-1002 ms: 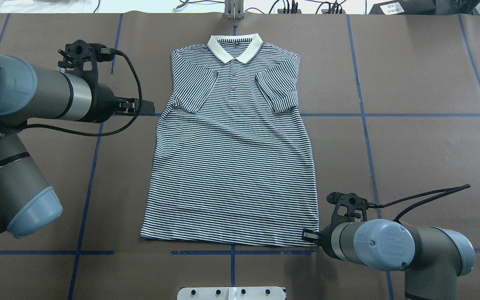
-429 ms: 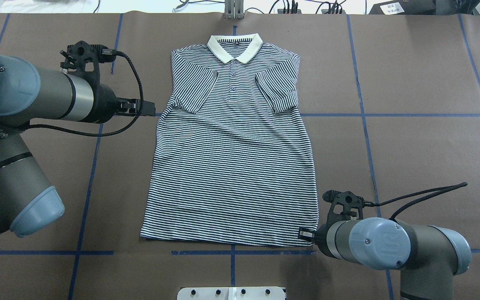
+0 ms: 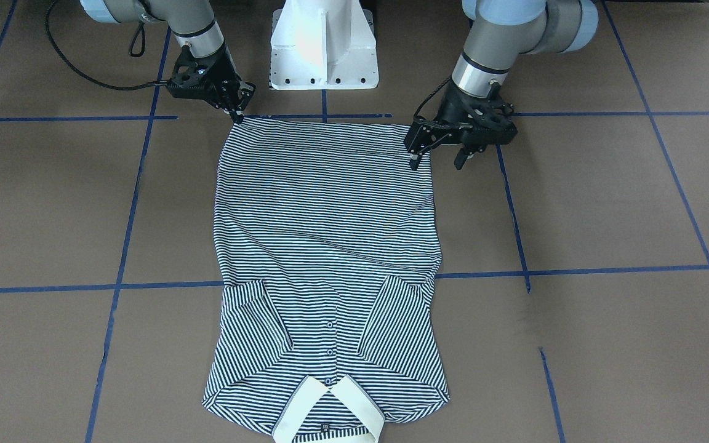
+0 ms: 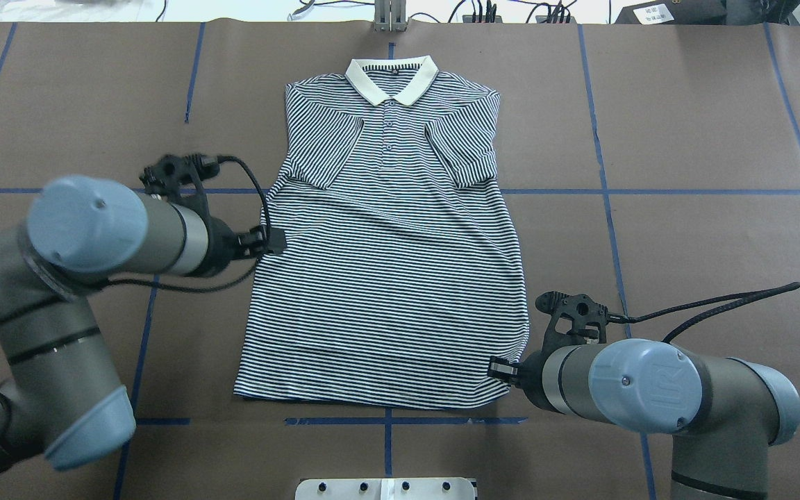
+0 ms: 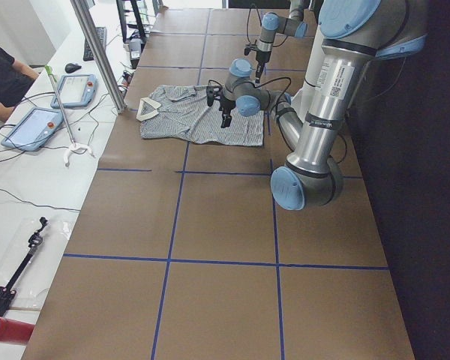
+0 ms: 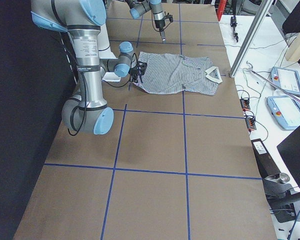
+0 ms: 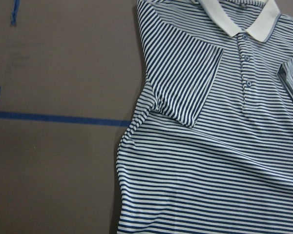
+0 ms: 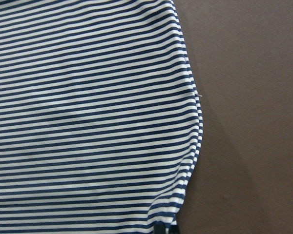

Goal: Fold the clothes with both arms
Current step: 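Grasp both hem corners with the left and right grippers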

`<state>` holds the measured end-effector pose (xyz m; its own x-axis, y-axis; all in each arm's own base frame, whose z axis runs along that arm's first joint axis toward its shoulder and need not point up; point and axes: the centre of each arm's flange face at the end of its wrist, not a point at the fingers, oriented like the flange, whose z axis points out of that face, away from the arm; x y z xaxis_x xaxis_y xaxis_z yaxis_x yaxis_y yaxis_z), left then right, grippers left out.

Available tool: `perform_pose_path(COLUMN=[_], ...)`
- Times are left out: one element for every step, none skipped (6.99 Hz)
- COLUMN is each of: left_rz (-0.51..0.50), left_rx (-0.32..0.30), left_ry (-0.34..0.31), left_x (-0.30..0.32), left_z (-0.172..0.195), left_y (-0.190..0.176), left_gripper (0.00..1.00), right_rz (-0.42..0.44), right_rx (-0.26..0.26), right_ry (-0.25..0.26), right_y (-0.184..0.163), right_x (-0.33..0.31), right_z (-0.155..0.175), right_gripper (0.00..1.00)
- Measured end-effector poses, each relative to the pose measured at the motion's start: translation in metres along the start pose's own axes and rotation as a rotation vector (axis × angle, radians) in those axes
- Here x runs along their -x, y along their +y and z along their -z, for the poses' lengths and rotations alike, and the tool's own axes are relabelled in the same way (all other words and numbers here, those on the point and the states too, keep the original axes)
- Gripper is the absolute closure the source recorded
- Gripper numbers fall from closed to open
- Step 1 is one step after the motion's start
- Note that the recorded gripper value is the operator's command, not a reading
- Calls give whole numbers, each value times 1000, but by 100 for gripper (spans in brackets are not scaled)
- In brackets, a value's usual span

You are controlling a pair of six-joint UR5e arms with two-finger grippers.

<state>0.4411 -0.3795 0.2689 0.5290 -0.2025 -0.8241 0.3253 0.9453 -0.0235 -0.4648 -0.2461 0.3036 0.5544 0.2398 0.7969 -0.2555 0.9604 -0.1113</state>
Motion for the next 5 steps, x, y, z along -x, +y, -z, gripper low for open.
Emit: perform_pose_path(left_rz=[86,151,187,202,208], left_rx=[13,27,30,26,24], left_ry=[-69,-124,-162,-185,-201], left_x=[-2,5,16,26,34], left_z=[-21,-36,-46,-51,-55], left_y=[50,91,117,131,138], left_gripper=[2,2,2,3,7], right_rz=[-1,-2,-2,-4,-5], right_rx=[0,0,-2,-3,-5], right_ry=[-14,-22,-27,-30,-31], right_y=[-1,-1,-2,-3,-4], right_x=[3,5,7,8,8], right_z=[7,10,12,12,13], right_gripper=[100,100,100,100,100])
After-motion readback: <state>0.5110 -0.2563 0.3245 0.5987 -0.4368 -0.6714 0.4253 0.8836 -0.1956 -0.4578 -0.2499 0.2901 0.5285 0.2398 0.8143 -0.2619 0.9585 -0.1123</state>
